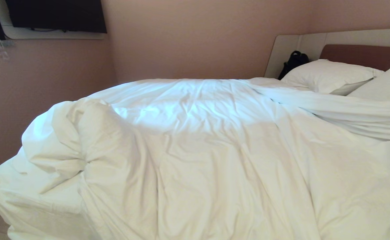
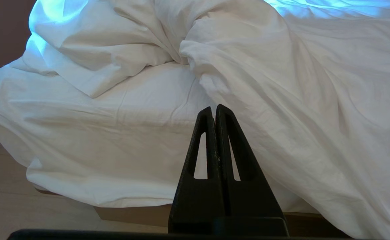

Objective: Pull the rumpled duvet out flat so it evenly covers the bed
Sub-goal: Flatten the corners of the folded blanket

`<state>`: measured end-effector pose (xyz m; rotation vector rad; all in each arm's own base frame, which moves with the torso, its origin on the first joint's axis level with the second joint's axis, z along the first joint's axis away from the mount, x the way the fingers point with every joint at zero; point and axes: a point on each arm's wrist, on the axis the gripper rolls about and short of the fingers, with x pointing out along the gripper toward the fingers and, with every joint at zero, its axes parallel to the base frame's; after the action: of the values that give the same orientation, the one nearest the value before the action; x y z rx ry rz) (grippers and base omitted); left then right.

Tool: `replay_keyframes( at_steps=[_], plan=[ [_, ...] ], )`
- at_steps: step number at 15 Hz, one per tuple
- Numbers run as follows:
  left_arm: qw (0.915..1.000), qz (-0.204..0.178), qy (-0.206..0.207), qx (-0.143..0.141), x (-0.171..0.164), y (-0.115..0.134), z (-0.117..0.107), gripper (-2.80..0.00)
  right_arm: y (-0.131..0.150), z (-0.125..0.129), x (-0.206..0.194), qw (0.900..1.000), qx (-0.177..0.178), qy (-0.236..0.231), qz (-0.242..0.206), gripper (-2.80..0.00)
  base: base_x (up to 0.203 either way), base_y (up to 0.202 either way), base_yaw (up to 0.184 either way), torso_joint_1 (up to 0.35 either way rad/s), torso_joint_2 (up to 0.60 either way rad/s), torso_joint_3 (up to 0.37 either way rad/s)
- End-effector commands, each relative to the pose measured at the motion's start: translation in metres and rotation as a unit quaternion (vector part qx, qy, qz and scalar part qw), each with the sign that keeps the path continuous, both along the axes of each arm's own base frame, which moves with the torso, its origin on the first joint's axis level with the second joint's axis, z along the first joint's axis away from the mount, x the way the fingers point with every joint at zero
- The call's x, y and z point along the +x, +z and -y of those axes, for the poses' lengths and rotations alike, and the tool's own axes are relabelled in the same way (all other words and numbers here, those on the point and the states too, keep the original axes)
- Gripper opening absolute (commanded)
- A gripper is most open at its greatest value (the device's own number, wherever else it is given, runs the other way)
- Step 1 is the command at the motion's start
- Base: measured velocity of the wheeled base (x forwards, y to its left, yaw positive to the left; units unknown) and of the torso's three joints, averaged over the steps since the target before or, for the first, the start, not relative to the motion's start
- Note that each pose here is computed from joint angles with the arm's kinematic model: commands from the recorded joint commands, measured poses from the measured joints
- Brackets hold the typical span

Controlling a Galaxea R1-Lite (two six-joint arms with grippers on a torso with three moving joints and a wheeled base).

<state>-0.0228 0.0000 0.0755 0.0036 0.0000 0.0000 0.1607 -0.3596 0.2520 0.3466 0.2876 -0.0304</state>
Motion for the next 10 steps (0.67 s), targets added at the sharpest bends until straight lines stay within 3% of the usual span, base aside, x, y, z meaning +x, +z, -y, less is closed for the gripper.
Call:
replay_keyframes(
  at_steps=[1, 6, 10],
  plan=[
    [1.0000, 0.000, 0.000, 0.000, 0.000, 0.000, 0.000, -2.80, 0.025, -0.046, -0.017, 0.998, 0.047, 0.033, 0.002, -2.80, 0.000, 0.000, 0.000, 0.000, 0.00, 0.000],
    [1.0000, 0.000, 0.000, 0.000, 0.000, 0.000, 0.000, -2.80, 0.044, -0.158, -0.036, 0.994, 0.031, 0.108, -0.004, -2.80, 0.000, 0.000, 0.000, 0.000, 0.00, 0.000],
    [1.0000, 0.000, 0.000, 0.000, 0.000, 0.000, 0.000, -2.80, 0.033, -0.238, -0.034, 0.976, 0.026, 0.217, -0.021, -2.80, 0.000, 0.000, 0.000, 0.000, 0.00, 0.000]
  ],
)
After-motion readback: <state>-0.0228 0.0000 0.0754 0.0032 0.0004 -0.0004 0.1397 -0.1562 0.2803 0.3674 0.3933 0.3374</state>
